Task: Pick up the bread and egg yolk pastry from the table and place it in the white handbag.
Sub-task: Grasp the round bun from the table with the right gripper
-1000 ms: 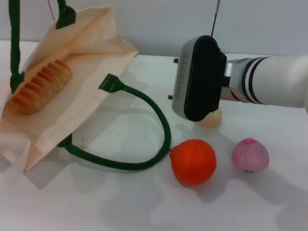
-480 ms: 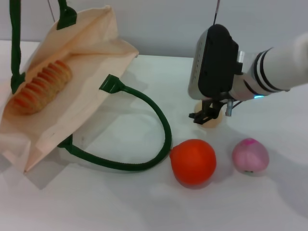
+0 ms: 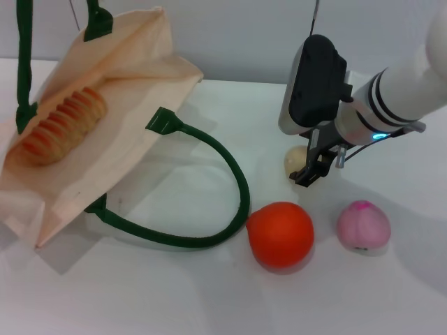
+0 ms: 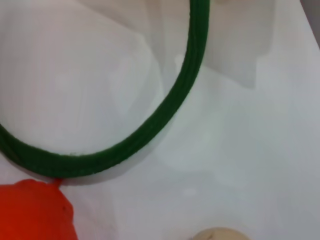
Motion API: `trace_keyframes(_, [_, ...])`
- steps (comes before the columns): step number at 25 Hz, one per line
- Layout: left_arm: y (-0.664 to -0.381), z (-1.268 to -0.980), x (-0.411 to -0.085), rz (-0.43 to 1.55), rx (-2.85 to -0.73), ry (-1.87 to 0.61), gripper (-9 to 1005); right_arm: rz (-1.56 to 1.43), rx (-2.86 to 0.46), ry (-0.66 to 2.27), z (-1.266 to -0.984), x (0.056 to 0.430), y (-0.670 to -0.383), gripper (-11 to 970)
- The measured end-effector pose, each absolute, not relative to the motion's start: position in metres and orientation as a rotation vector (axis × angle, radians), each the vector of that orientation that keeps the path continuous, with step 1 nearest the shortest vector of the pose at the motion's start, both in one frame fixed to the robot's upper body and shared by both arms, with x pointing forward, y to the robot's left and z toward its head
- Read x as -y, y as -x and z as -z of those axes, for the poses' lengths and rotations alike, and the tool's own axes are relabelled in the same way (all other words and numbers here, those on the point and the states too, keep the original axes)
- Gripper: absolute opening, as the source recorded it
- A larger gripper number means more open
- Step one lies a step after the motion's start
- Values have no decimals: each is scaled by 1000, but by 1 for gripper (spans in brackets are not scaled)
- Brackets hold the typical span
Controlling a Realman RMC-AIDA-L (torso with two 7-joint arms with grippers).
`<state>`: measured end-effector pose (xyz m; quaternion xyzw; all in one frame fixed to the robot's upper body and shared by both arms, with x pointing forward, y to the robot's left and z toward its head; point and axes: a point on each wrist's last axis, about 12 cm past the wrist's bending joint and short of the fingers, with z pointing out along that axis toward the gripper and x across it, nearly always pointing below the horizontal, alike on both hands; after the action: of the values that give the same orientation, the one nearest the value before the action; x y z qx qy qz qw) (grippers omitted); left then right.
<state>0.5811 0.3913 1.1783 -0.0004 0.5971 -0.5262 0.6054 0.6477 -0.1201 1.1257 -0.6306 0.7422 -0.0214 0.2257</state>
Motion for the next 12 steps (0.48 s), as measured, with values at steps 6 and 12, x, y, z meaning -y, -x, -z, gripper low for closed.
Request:
trace_keyframes(6, [-581, -1178, -391, 1218, -1381, 1, 119, 65, -2062, 1737, -1124, 121, -649, 868])
trace_keyframes(12, [-582, -1178, -391, 1218, -1383, 2, 120, 65, -2066, 1745, -1123, 120, -649, 748])
